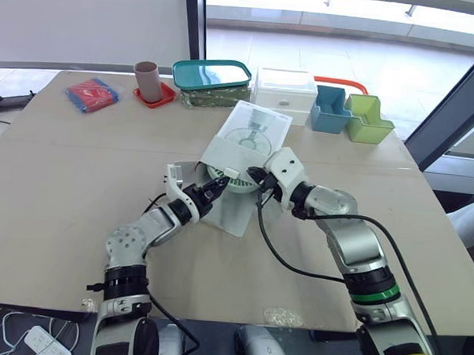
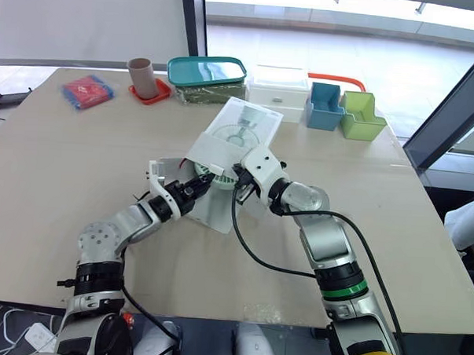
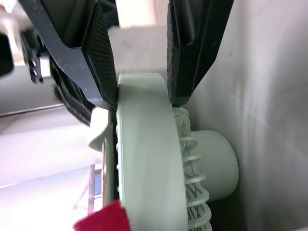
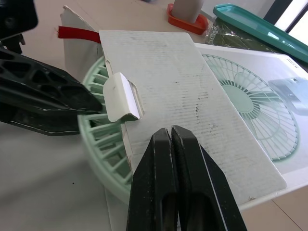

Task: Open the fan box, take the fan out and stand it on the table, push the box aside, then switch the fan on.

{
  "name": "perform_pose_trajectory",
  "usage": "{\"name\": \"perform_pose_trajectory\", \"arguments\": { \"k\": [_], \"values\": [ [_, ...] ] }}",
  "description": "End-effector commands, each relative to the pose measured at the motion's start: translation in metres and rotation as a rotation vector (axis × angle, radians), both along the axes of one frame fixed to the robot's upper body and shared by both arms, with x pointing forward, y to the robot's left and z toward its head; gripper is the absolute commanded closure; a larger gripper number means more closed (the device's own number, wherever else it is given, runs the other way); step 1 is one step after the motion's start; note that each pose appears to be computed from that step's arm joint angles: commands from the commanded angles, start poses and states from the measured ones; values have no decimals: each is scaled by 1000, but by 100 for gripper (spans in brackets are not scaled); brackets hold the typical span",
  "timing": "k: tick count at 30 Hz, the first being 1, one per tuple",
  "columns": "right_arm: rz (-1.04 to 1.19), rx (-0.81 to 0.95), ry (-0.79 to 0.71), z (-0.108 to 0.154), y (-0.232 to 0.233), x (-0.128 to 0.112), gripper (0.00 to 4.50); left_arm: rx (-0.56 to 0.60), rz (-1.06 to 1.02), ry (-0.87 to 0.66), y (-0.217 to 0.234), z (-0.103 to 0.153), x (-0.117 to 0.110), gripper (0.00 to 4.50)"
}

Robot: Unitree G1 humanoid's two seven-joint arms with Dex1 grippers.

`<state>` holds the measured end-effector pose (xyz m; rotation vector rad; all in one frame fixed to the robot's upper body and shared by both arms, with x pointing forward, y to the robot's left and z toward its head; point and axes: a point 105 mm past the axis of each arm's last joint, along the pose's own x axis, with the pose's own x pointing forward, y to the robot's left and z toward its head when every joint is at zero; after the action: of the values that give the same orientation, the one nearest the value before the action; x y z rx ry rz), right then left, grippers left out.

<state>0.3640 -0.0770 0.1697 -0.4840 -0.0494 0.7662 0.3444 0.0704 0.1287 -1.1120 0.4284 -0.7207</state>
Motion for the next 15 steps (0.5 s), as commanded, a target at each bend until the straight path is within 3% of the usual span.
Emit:
{"name": "perform_pose_trajectory", "arguments": {
  "k": [1,15],
  "values": [
    [5,-15,23,-7,0,-1,445,10,-88,-52,1,14,-18,348],
    [13,-22,21,-7,0,-2,445,53,-199,9,24,-2,-65,348]
  ]
}}
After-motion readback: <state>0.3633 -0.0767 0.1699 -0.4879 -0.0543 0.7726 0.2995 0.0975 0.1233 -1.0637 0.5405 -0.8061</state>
